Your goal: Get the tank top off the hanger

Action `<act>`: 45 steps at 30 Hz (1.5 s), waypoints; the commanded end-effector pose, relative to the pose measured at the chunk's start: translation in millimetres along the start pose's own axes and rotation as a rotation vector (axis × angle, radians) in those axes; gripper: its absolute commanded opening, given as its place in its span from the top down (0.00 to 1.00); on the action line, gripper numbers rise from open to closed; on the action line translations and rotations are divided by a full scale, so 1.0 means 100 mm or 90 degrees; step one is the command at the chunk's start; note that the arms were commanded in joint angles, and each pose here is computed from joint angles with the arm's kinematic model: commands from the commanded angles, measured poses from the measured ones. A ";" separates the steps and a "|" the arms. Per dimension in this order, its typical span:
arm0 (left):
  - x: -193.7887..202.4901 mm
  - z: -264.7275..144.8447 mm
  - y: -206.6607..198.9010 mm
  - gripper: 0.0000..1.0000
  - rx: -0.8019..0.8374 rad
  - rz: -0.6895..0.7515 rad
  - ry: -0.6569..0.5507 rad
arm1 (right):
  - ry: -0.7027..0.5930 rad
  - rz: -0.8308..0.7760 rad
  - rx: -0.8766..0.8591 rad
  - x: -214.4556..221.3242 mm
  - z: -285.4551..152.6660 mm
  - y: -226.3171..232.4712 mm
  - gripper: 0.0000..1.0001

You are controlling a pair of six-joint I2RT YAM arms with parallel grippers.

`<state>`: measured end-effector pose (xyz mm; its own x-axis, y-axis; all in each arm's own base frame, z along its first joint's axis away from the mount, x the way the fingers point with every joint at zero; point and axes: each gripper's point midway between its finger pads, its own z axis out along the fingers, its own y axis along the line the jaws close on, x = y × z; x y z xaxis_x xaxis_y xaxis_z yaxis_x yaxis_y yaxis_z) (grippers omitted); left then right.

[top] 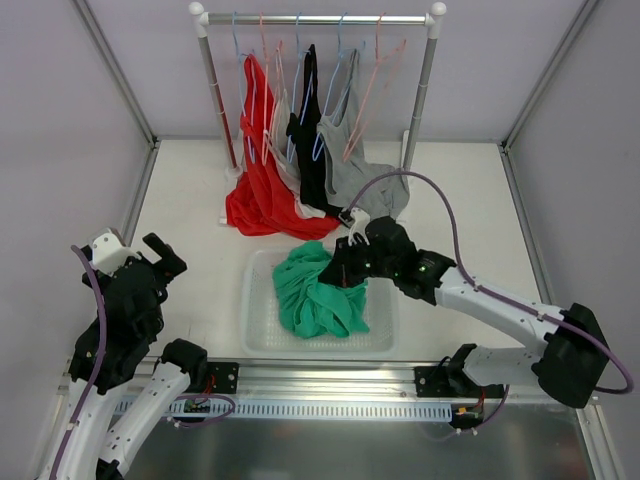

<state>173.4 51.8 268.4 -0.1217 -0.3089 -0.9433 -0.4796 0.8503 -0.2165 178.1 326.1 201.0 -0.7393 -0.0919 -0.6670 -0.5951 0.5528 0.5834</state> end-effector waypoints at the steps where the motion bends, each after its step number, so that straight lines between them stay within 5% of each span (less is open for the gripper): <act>1: -0.07 -0.02 0.04 0.01 -0.011 -0.017 -0.016 | -0.027 0.039 0.019 0.06 0.21 -0.17 1.00; 9: -0.04 0.00 -0.02 0.01 -0.005 -0.027 -0.003 | 0.098 0.095 0.129 0.85 0.54 -0.83 1.00; 18: 0.09 0.11 -0.30 0.01 0.033 0.022 0.070 | 0.083 0.022 0.130 0.60 0.37 -0.68 1.00; 25: 0.11 0.11 -0.28 0.01 0.033 0.027 0.072 | 0.208 0.024 0.183 1.27 0.62 -0.86 0.99; 28: 0.12 0.12 -0.27 0.01 0.032 0.027 0.073 | 0.206 0.017 0.185 1.32 0.64 -0.80 0.81; 30: 0.12 0.12 -0.30 0.01 0.035 0.029 0.077 | 0.177 0.012 0.183 1.19 0.58 -0.73 0.58; 35: 0.23 0.22 -0.44 0.01 0.042 0.045 0.133 | 0.098 -0.046 0.233 0.69 0.29 -0.66 0.38; 39: 0.28 0.34 -0.50 0.01 0.037 0.035 0.181 | 0.039 -0.087 0.248 0.28 0.00 -0.51 0.32; 45: 0.23 0.50 -0.53 0.01 0.039 0.039 0.218 | -0.047 -0.118 0.379 -0.34 -0.74 -0.93 0.11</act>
<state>231.3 27.3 225.5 -0.4482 -0.3776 -0.8103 -0.4753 0.8683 -0.1418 210.2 272.1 182.8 -0.6641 -0.1609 -0.7301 -0.4974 0.8242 0.2708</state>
